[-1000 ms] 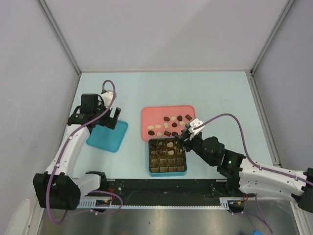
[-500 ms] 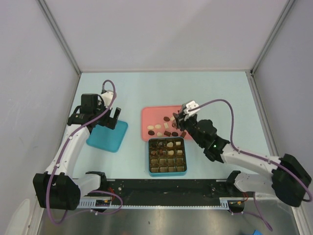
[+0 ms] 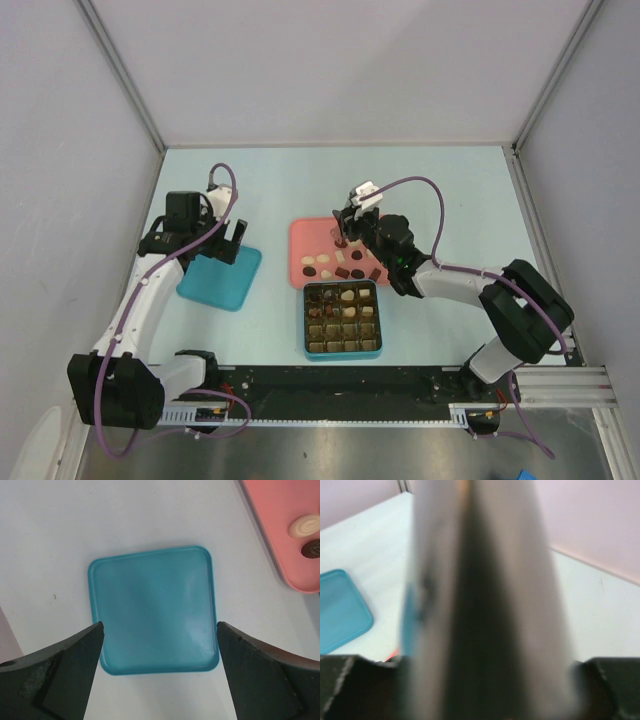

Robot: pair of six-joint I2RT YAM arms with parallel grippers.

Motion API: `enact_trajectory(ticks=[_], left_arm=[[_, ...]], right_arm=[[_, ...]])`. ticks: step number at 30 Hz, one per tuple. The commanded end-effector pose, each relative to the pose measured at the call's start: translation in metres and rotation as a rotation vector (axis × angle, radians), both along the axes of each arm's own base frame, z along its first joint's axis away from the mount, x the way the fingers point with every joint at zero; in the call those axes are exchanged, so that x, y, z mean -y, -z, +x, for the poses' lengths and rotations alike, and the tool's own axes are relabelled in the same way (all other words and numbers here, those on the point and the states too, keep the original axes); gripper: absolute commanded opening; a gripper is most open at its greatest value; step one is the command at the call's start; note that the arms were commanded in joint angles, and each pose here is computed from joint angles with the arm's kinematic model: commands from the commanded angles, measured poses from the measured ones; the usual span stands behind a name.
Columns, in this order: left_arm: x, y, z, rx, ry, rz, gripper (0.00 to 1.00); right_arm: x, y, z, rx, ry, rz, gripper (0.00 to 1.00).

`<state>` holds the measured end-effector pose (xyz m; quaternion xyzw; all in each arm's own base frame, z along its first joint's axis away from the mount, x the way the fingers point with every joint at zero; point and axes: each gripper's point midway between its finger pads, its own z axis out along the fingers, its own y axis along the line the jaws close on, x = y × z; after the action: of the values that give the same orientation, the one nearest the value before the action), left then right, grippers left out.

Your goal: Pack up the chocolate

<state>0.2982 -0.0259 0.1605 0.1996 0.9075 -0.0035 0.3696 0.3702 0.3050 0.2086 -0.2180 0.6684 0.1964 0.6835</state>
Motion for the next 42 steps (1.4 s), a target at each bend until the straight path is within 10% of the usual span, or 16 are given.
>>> enact_trajectory(ticks=[1, 23, 42], left_arm=[[-0.003, -0.020, 0.006, 0.068, -0.005, 0.007, 1.00], [-0.003, -0.027, 0.009, 0.081, -0.004, 0.012, 1.00], [-0.004, -0.026, 0.008, 0.078, -0.004, 0.014, 1.00]], right_arm=[[-0.010, -0.027, 0.012, 0.073, -0.017, 0.070, 0.45], [-0.009, 0.016, 0.032, -0.005, -0.010, 0.022, 0.47], [-0.017, -0.045, 0.025, 0.084, -0.060, 0.074, 0.25]])
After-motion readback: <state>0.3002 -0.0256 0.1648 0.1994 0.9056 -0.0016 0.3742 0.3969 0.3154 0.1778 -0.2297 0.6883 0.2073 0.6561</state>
